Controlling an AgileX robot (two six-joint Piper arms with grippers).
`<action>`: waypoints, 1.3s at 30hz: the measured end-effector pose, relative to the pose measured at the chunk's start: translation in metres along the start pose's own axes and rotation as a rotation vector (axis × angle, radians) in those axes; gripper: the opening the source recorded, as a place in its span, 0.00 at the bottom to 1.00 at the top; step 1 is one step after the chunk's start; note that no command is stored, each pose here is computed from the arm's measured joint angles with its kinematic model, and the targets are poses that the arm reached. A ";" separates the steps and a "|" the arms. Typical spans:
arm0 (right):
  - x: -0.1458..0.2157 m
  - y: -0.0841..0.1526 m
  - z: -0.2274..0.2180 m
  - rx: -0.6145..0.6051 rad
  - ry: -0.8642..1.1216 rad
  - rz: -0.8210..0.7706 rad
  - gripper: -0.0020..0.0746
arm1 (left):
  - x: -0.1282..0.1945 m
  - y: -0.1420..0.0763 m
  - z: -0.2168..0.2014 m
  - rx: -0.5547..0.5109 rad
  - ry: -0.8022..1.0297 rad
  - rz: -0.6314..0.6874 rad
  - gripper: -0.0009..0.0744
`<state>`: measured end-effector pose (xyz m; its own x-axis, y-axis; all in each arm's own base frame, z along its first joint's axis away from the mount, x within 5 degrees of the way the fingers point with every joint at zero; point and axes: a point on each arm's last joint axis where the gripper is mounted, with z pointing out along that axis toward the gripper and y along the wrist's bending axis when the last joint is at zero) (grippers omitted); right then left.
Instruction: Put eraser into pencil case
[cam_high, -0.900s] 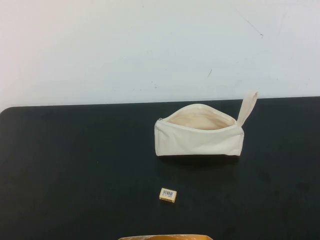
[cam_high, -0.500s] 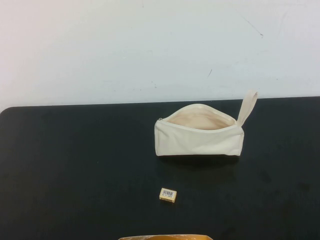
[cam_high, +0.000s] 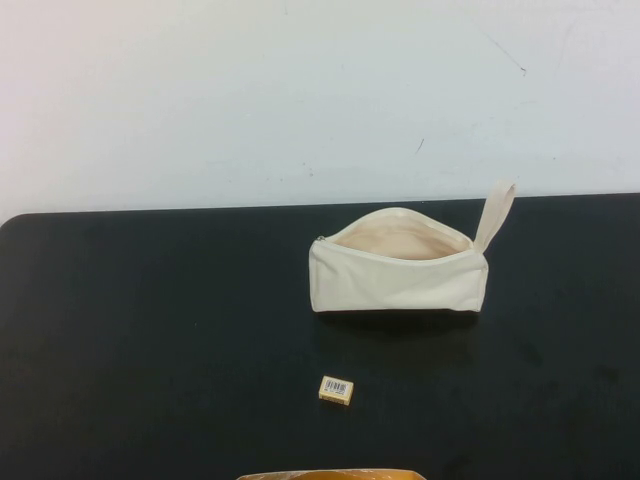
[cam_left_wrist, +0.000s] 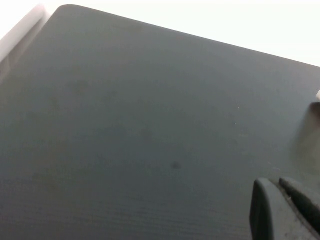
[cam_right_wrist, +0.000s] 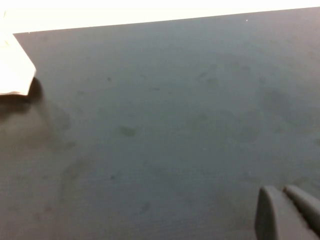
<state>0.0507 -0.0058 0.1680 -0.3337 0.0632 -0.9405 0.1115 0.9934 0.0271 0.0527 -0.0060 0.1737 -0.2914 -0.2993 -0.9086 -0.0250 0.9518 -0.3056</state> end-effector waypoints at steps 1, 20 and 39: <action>0.000 0.000 0.000 0.000 0.000 0.000 0.02 | 0.000 0.000 0.000 0.000 0.000 0.000 0.01; 0.000 0.000 0.000 0.000 0.000 0.000 0.02 | 0.000 0.000 0.000 0.000 0.000 0.000 0.01; 0.000 0.000 0.000 0.000 0.000 0.000 0.02 | 0.000 0.001 0.000 -0.008 -0.005 0.020 0.01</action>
<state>0.0507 -0.0058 0.1680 -0.3337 0.0632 -0.9405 0.1115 0.9934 0.0271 0.0528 -0.0052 0.1739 -0.2872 -0.2807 -0.9158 -0.0271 0.9581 -0.2852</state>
